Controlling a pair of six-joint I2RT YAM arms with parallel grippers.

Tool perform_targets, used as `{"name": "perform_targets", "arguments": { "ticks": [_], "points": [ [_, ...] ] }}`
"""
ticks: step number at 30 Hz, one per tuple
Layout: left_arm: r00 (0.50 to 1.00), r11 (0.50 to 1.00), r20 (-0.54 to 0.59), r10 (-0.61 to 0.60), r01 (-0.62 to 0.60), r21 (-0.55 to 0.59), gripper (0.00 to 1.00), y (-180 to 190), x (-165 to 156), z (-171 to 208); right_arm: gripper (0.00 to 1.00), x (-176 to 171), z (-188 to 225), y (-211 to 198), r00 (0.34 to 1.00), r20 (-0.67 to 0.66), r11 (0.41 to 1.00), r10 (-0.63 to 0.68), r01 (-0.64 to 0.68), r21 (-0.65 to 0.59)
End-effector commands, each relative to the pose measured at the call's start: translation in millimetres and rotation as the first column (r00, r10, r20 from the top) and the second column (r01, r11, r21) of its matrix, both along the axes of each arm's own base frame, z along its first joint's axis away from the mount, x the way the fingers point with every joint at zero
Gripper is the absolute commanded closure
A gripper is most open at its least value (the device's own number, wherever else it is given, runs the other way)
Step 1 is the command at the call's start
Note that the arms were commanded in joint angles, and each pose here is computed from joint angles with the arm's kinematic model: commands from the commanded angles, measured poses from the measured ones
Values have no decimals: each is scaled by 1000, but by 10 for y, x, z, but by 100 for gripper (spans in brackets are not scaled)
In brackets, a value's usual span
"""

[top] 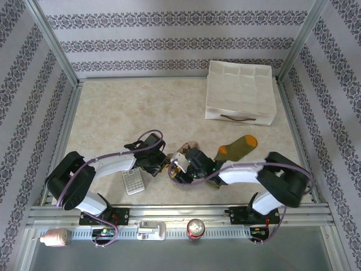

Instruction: Roll the socks

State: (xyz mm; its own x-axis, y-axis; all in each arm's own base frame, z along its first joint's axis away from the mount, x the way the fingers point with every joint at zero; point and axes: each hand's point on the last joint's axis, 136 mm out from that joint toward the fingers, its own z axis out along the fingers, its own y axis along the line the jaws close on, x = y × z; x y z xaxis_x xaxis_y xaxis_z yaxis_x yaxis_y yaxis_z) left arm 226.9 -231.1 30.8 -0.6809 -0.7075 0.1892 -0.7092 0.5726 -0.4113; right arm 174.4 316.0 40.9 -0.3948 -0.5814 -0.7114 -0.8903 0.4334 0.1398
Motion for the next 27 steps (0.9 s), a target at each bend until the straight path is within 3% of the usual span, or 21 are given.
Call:
{"name": "perform_targets", "arguments": {
  "ticks": [1, 9, 19, 24, 27],
  "points": [
    [966, 980, -259, -13, 64, 189, 100, 365, -567, -293, 41, 175, 119, -294, 962, 269, 985, -41, 83, -148],
    [955, 977, -294, -46, 105, 187, 100, 279, -528, -253, 36, 123, 176, -69, 891, 446, 959, 80, 53, -277],
    [956, 976, -288, -63, 119, 182, 100, 223, -467, -236, 40, 198, 112, 261, 880, 458, 950, 125, 27, -311],
    [958, 977, -280, -67, 120, 178, 100, 204, -442, -212, 53, 186, -92, 215, 908, 406, 938, 106, 44, -344],
    [959, 977, -277, -68, 121, 178, 100, 208, -441, -198, 70, 198, -140, 186, 917, 391, 937, 81, 64, -343]
  ]
}}
